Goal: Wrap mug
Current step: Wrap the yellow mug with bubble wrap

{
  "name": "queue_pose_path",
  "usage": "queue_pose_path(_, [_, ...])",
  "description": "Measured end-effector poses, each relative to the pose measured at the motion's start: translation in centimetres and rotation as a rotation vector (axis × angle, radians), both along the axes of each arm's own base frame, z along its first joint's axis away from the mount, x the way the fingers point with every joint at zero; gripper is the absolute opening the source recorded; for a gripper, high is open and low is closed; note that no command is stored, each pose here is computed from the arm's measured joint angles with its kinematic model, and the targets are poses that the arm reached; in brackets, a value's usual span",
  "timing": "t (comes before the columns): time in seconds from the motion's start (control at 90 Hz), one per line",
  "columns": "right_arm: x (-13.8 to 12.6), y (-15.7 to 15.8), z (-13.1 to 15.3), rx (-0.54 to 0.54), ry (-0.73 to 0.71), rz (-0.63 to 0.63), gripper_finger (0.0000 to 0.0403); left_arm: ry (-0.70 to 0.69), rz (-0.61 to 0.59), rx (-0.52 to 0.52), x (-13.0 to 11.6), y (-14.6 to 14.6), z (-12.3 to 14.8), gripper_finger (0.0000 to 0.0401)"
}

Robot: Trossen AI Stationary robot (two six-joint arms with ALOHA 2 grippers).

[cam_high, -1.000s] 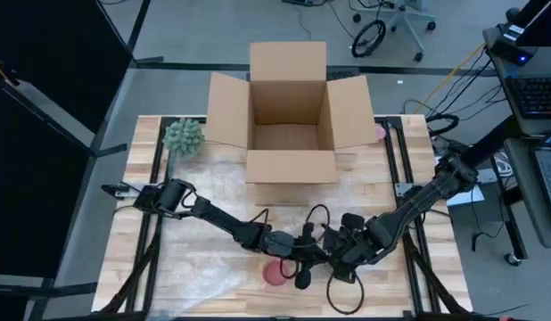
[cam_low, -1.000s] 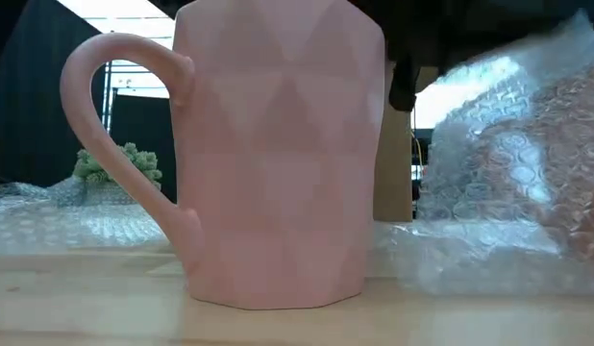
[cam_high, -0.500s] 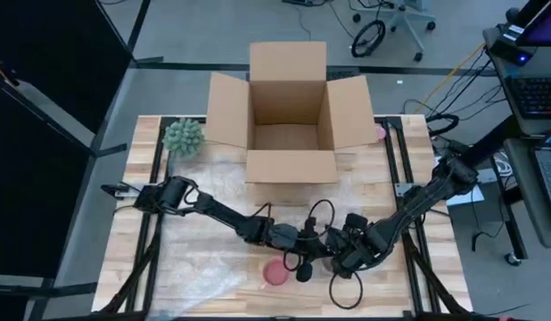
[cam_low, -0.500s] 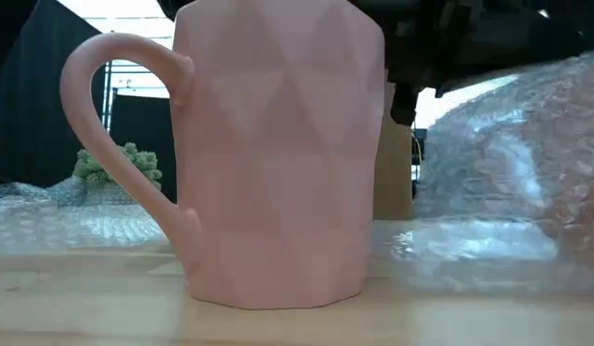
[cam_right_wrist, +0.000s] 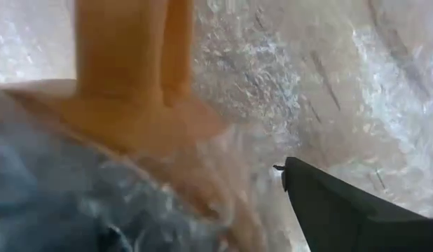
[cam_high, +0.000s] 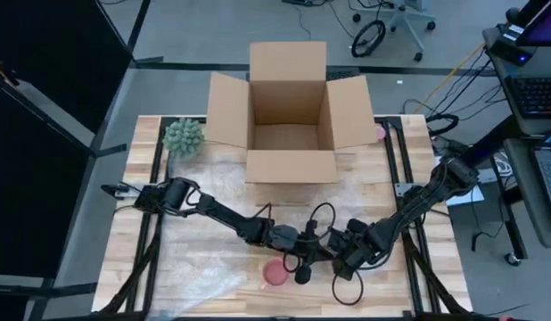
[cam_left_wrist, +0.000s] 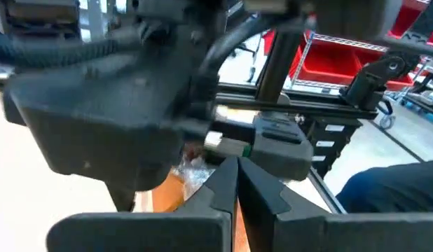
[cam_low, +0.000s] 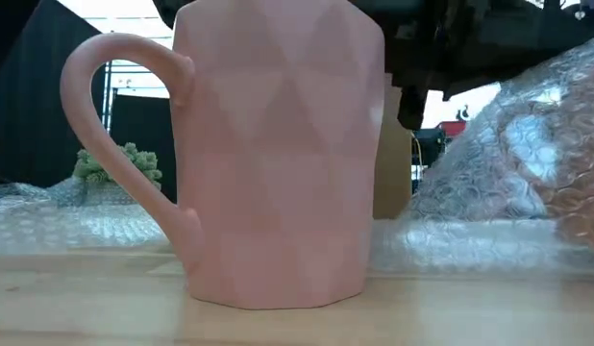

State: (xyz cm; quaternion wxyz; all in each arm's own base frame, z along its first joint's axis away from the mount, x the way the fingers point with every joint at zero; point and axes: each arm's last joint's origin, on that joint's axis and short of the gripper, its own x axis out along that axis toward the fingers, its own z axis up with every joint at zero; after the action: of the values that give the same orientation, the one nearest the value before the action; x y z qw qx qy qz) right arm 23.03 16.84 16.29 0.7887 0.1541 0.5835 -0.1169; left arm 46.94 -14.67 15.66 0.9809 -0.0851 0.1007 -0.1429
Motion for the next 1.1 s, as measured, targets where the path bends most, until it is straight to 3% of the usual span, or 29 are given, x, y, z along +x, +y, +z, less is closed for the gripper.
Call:
queue_pose_path(0.189, [0.2,0.0,0.3,-0.002,-0.019,0.008,0.021,-0.039,-0.007,-0.008,0.0,-0.3,1.0,0.0])
queue_pose_path(0.311, [0.4,0.0,0.3,0.01,-0.024,0.003,0.021,0.103,-0.007,0.029,-0.2,-0.2,-0.7,0.0])
queue_pose_path(0.5, [0.8,0.0,1.2,0.015,-0.021,0.006,0.021,0.118,-0.02,0.001,0.2,0.1,-1.7,0.0])
queue_pose_path(0.689, [1.6,0.5,4.8,-0.021,0.005,0.06,0.021,0.09,-0.023,-0.01,0.3,0.2,-1.7,0.0])
queue_pose_path(0.978, [0.8,2.4,11.1,-0.034,0.035,0.155,0.021,0.09,-0.028,-0.014,0.3,0.4,-1.7,0.0])
queue_pose_path(1.1, [0.8,2.3,12.2,-0.119,-0.038,0.121,0.021,0.09,-0.028,-0.014,0.3,0.4,-1.7,0.0])
